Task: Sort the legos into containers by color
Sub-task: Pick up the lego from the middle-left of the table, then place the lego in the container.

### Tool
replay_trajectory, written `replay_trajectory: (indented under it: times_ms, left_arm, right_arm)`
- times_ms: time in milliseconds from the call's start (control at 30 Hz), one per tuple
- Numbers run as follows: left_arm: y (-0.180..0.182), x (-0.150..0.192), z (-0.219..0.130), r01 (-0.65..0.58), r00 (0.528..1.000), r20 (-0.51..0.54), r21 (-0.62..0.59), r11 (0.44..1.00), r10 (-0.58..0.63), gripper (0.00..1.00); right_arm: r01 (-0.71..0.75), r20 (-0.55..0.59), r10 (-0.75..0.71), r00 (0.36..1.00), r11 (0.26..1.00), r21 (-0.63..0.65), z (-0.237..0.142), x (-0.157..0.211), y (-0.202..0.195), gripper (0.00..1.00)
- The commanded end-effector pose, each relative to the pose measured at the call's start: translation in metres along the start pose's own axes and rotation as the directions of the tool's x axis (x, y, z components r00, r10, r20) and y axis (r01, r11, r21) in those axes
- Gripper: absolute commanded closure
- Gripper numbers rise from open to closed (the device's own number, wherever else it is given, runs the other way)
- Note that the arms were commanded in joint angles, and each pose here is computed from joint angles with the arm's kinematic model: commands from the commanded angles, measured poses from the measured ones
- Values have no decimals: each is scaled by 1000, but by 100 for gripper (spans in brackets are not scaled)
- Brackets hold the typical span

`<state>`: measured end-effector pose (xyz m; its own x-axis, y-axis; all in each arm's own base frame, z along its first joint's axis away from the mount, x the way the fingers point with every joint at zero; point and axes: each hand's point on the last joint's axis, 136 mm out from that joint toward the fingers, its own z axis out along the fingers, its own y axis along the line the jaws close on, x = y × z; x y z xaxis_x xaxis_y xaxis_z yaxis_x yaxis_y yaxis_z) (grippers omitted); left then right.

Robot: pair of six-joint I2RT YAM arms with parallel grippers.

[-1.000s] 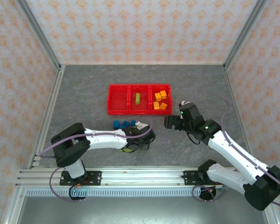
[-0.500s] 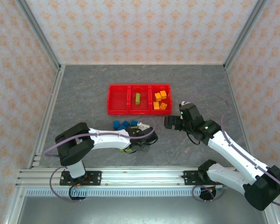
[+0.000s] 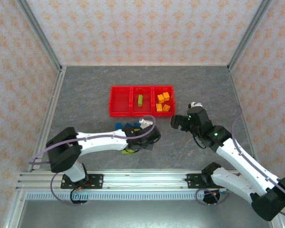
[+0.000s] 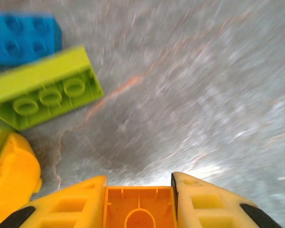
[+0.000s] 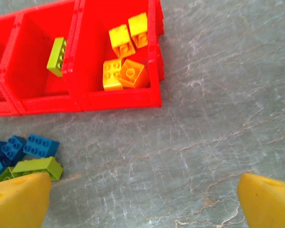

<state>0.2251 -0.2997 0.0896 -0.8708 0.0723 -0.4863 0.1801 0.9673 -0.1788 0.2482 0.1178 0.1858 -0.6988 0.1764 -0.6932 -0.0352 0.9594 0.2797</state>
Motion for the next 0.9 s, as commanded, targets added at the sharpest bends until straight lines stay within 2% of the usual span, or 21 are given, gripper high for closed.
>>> replay_trajectory:
  times_ms: [0,233,467,867]
  left_arm:
    - [14,-51,-35,53,989,140,-18,998,-50,85]
    - [49,-120,-62,83,965,256,-106,991,-54,86]
    - [64,-169,-52,79,961,275,-152,985,-34,86]
    - [25,-211,0,31,973,229,-70,997,-14,87]
  right_arm:
    - [-52,93,47,995,997,50,-9,-13,-14,0]
    - [-85,168,75,983,995,49,-23,-23,-20,0]
    - [-103,204,90,975,993,54,-29,-27,-24,0]
    - [-107,224,93,970,993,50,-33,-30,-25,0]
